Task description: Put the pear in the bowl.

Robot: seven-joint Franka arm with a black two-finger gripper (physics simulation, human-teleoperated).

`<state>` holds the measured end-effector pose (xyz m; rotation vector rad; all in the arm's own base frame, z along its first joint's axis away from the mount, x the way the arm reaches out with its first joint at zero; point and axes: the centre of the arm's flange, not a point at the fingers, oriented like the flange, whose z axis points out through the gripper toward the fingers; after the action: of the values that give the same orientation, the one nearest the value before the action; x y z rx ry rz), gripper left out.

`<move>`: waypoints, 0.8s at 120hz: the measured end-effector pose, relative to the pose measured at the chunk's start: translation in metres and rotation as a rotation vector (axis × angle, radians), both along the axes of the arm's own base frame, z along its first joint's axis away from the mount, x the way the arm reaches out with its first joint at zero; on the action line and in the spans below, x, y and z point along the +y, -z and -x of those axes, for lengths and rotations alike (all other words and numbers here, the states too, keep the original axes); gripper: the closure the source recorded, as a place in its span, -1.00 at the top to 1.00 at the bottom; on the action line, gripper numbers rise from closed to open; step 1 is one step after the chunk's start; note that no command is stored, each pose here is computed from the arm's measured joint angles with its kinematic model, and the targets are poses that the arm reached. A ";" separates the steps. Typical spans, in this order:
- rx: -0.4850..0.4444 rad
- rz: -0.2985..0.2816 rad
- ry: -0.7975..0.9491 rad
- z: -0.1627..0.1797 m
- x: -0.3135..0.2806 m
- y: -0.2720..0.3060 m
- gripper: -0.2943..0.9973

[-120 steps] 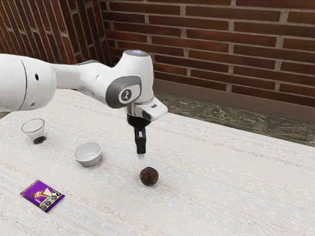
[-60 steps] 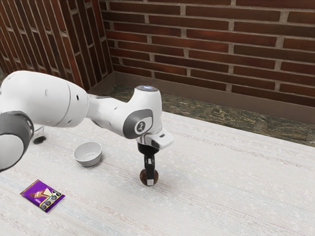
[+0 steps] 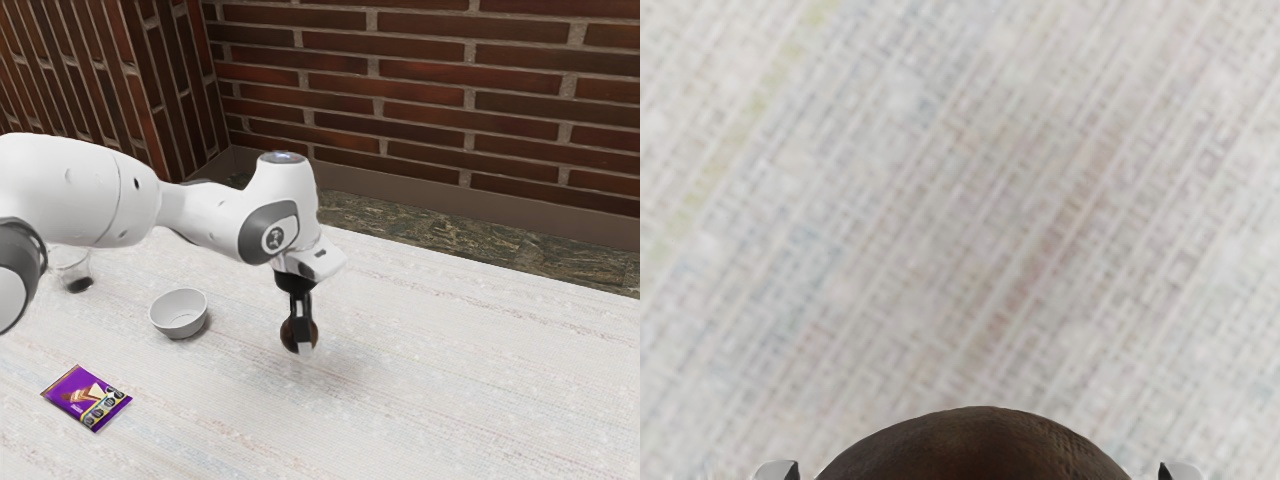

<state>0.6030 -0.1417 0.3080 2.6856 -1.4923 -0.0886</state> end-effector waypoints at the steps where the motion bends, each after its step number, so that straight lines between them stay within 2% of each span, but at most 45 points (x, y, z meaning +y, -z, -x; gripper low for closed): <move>1: -0.006 0.003 -0.003 0.000 0.003 -0.005 -0.04; 15: -0.047 0.024 -0.072 0.004 0.060 -0.057 -0.05; 26: -0.044 0.017 -0.133 0.013 0.117 -0.076 -0.05; 46: 0.006 -0.006 -0.221 0.034 0.204 -0.076 -0.05; 61: 0.050 -0.046 -0.250 0.031 0.250 -0.056 -0.05; 84: 0.125 -0.074 -0.211 0.014 0.259 -0.009 -0.05; 96: 0.141 -0.072 -0.191 0.013 0.256 0.000 0.13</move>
<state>0.5903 0.1141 0.3085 2.7952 -1.2112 -0.3190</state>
